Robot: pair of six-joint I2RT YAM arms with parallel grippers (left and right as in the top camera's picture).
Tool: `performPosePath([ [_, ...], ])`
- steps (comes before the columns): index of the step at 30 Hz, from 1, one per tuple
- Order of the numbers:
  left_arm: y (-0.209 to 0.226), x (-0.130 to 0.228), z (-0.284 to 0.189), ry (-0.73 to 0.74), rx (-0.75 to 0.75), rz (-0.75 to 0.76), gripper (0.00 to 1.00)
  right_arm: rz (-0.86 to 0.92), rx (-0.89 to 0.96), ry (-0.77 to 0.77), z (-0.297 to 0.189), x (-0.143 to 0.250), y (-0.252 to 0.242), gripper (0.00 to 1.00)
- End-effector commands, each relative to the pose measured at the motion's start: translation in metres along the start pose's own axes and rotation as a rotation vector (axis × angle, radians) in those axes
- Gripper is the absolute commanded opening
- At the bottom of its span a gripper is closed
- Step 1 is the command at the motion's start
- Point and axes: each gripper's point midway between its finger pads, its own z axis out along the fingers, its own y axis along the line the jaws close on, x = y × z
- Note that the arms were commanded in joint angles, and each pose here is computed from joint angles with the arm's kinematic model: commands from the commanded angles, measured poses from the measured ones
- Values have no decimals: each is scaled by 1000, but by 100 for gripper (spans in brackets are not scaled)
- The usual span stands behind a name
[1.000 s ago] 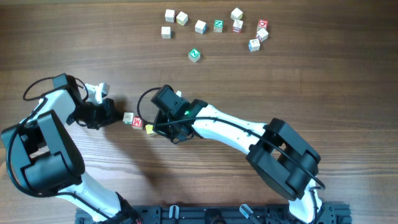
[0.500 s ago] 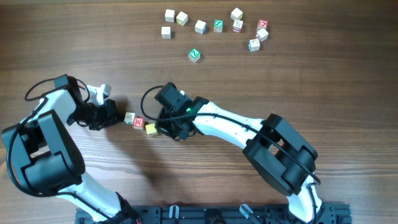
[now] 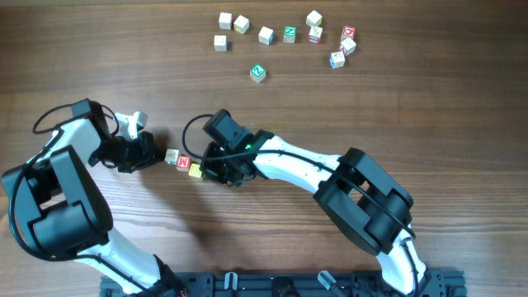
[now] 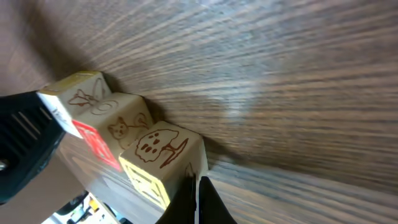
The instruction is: Form a horizontal line
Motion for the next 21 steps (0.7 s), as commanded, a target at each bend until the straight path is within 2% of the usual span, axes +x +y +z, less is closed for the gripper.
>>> performPosePath([
  [1, -3, 5, 7, 21, 28, 11, 5, 15, -4, -1, 5, -4, -1, 5],
  [8, -3, 5, 7, 21, 28, 11, 5, 12, -11, -45, 3, -15, 0, 5],
  [13, -3, 5, 7, 22, 27, 11, 5, -55, -19, -54, -1, -22, 1, 5],
  [21, -2, 3, 7, 15, 26, 14, 6, -103, -46, -2, -31, -6, 15, 4],
])
